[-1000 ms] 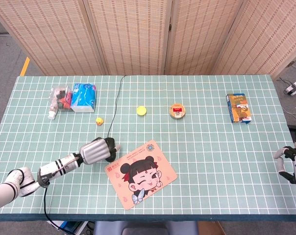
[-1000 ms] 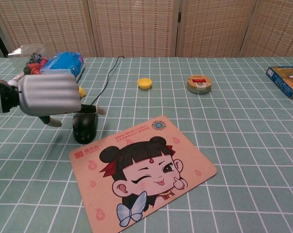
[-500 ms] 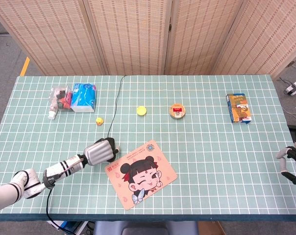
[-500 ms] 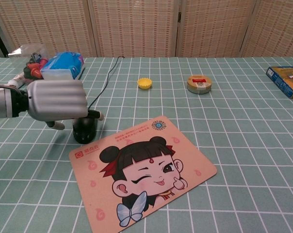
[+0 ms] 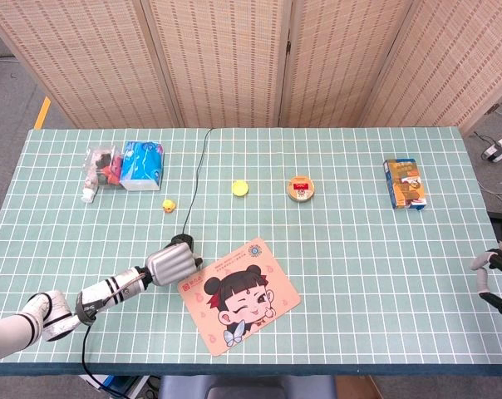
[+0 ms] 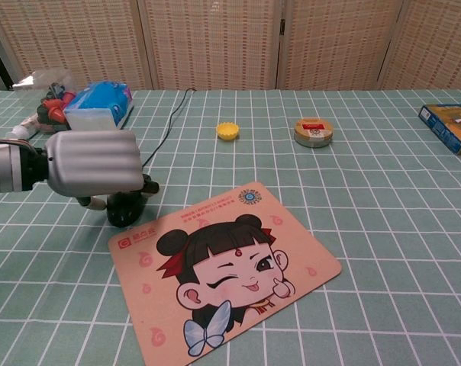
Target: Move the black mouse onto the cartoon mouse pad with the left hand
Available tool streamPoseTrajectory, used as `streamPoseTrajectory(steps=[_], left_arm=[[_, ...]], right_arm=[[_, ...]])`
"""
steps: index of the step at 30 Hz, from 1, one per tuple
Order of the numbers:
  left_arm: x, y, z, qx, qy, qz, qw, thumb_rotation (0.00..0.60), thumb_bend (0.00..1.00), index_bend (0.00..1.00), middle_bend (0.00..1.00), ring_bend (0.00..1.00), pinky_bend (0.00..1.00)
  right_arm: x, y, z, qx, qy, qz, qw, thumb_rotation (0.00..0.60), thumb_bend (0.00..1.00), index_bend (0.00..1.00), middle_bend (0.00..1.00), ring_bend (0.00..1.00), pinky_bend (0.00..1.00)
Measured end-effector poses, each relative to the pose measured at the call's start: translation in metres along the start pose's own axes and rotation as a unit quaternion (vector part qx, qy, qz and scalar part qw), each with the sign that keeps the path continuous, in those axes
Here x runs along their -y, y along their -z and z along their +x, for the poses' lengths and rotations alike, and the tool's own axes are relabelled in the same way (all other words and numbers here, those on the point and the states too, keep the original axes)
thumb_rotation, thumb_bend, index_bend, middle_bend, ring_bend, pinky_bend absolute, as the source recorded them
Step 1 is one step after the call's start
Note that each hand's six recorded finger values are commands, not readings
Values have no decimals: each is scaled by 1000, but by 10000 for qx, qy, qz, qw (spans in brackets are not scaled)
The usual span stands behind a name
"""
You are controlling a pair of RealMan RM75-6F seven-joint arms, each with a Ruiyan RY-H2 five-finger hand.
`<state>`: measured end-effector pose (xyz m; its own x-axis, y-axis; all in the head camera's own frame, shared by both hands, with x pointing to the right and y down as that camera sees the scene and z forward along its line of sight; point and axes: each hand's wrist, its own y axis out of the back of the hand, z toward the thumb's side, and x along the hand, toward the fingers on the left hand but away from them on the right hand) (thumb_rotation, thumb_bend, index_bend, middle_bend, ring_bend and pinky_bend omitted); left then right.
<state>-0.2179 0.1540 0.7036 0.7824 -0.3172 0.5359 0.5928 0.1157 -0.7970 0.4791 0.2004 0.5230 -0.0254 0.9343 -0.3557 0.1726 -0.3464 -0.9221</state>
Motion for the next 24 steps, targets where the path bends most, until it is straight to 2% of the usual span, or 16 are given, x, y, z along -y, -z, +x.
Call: streamPoseTrajectory(steps=[16,24], left_arm=[[-14,-6,5,-16,-134,-80,9999,600,111,602,1000,1000,1000],[-35,-11,3,-18,-294,-214,9993,600,111,617,1000,1000,1000]], right_arm=[[-4,1,3,-23,46,-69,10000,600,308,515,474,447,597],[-7,1,5,-63,85,-105,9999,600,308,514,474,447,597]])
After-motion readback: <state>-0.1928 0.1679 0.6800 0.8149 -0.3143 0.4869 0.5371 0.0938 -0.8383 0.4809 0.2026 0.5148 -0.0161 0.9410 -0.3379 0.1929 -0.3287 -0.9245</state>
